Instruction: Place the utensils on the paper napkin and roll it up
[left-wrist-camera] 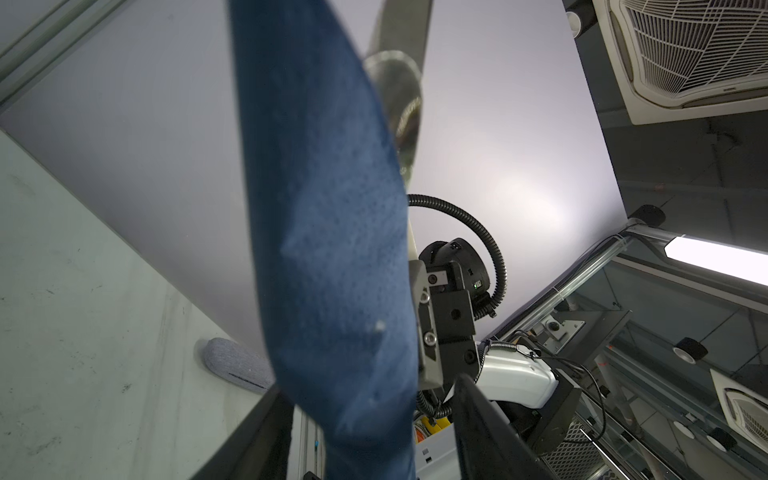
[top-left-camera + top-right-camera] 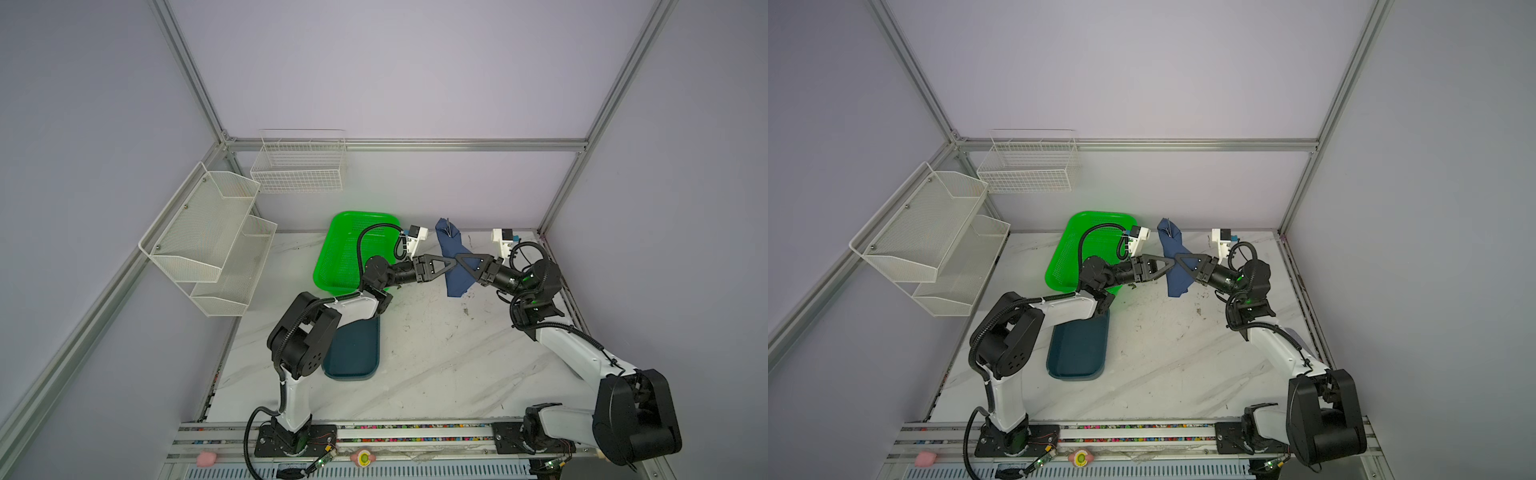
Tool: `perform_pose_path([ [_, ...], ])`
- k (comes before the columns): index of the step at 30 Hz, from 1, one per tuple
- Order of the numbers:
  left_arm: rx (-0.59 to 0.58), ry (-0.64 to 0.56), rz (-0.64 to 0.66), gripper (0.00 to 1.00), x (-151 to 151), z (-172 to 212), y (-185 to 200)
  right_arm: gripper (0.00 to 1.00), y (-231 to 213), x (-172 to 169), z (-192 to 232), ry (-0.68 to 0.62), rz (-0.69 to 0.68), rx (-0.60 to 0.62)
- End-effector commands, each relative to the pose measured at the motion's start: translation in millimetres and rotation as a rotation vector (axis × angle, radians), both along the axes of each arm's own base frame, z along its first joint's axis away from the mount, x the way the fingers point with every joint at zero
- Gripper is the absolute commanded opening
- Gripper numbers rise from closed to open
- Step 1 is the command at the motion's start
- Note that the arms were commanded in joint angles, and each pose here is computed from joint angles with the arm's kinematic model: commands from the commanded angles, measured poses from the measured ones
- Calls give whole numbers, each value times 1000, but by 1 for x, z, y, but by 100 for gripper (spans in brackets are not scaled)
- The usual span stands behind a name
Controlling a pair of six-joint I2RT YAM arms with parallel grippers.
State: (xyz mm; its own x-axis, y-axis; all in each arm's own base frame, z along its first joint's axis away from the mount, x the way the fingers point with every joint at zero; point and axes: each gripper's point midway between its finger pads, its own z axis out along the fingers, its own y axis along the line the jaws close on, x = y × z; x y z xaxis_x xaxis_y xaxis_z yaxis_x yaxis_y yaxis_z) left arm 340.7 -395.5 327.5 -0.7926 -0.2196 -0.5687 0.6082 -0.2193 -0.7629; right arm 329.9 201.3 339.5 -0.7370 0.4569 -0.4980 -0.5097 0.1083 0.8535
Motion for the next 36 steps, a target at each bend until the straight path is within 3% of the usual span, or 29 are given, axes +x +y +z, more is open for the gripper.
perform_pose_path([
  [1,-94,-132,-34,60,-13,52,2,6,3,-9,17,-64,36,30],
  [3,-91,-139,-34,59,-14,53,2,6,3,-9,14,-56,38,29],
  [14,-91,-135,-33,31,-14,50,3,6,4,-8,9,-49,33,18],
  [27,-91,-141,-26,13,-15,50,4,7,3,-9,11,-55,29,9],
  [36,-94,-153,-13,8,-16,52,6,9,3,-10,15,-64,19,-11],
])
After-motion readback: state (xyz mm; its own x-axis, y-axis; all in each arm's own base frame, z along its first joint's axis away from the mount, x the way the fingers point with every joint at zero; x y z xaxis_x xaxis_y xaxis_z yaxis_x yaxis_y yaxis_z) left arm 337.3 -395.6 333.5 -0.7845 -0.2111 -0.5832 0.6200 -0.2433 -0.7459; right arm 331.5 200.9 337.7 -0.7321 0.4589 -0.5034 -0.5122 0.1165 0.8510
